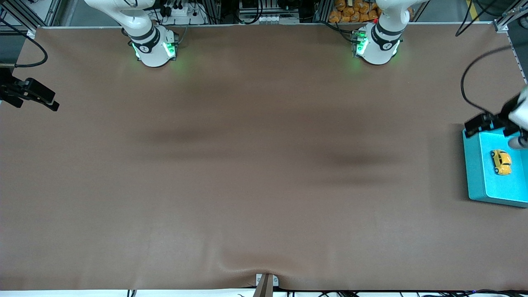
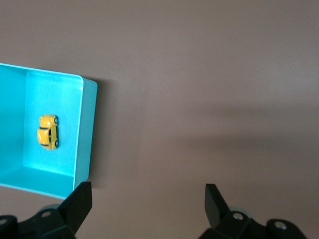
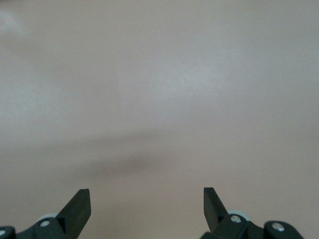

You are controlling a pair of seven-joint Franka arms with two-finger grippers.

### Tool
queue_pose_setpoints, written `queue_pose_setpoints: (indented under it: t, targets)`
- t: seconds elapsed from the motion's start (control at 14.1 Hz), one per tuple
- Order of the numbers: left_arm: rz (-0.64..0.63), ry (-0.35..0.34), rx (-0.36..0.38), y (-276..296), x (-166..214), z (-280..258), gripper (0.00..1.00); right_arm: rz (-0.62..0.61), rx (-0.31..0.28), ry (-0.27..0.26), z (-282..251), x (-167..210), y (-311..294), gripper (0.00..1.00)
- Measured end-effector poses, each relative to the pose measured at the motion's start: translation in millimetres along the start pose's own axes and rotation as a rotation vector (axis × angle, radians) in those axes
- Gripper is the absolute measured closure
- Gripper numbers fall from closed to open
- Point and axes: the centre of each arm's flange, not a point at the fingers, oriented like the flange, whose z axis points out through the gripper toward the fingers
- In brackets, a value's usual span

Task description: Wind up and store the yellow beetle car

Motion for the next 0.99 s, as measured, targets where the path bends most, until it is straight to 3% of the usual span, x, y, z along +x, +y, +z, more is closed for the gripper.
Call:
queue_pose_setpoints:
  t: [0.43,0.99]
  targets:
    - [0.048,-0.029,-0.062,39.1,-46.2,-54.0,0.00,0.001,0.000,0.000,0.0,0.0,0.4,0.00]
    - [0.097,-0.052,-0.081,63.7,-60.3,-71.9,0.00,0.001,0.000,0.000,0.0,0.0,0.6,0.00]
